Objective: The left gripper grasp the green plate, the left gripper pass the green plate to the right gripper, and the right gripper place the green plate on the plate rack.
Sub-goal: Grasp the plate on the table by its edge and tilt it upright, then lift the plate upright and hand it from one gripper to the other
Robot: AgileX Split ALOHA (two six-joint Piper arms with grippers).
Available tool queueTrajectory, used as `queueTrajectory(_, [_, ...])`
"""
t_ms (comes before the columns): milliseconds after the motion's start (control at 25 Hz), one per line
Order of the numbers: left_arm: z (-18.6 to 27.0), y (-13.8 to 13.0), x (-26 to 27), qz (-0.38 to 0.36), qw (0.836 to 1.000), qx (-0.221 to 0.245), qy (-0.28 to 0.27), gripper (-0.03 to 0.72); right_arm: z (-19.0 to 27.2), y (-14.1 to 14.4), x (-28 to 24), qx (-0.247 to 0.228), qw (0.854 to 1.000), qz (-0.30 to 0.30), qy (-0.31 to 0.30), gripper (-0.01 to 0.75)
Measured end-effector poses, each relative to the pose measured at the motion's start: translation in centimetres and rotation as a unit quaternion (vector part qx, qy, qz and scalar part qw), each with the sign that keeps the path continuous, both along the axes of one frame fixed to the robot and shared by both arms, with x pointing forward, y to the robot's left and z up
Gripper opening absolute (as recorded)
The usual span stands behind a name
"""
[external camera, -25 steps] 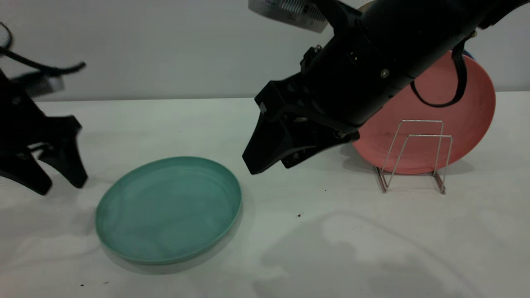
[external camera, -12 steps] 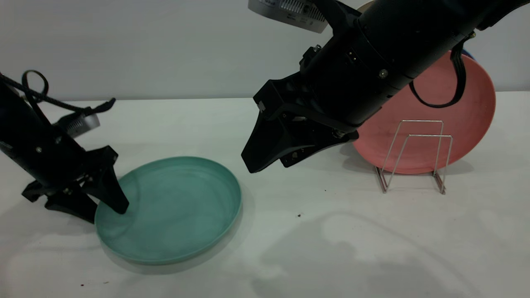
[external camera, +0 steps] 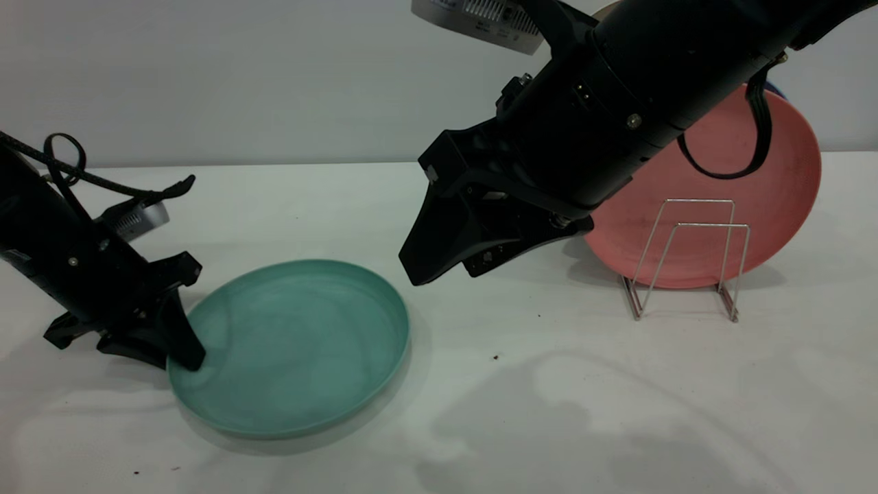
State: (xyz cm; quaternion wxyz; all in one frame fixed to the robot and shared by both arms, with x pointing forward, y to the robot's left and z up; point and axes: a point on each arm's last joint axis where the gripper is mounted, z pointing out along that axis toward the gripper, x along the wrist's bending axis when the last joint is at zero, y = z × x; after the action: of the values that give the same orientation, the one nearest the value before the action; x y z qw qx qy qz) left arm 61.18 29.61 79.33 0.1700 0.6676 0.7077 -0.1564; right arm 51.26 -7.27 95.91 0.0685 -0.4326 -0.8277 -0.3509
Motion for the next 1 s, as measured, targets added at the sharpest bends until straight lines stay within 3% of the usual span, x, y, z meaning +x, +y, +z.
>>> queueTrajectory(200, [0.6, -0.2, -0.1, -0.020, 1.000, -0.013, -0.001, 0.024, 0.0, -0.6, 0.4, 0.008, 0.999, -0.029, 0.025, 0.484])
queueTrajectory(480, [5.6, -1.1, 0.4, -0.101, 0.989, -0.061, -0.086, 0.020, -0.9, -5.9, 3.9, 0.044, 0.990, -0.110, 0.080, 0.484])
queueTrajectory(720, [6.9, -3.8, 0.1, -0.161, 0.975, -0.108, -0.113, 0.019, -1.8, -6.6, 5.9, 0.109, 0.982, -0.089, 0.125, 0.484])
queueTrajectory(1000, [7.0, -6.6, -0.4, -0.224, 0.959, -0.121, -0.120, 0.019, -4.8, -6.2, 6.7, 0.110, 0.976, -0.083, 0.166, 0.484])
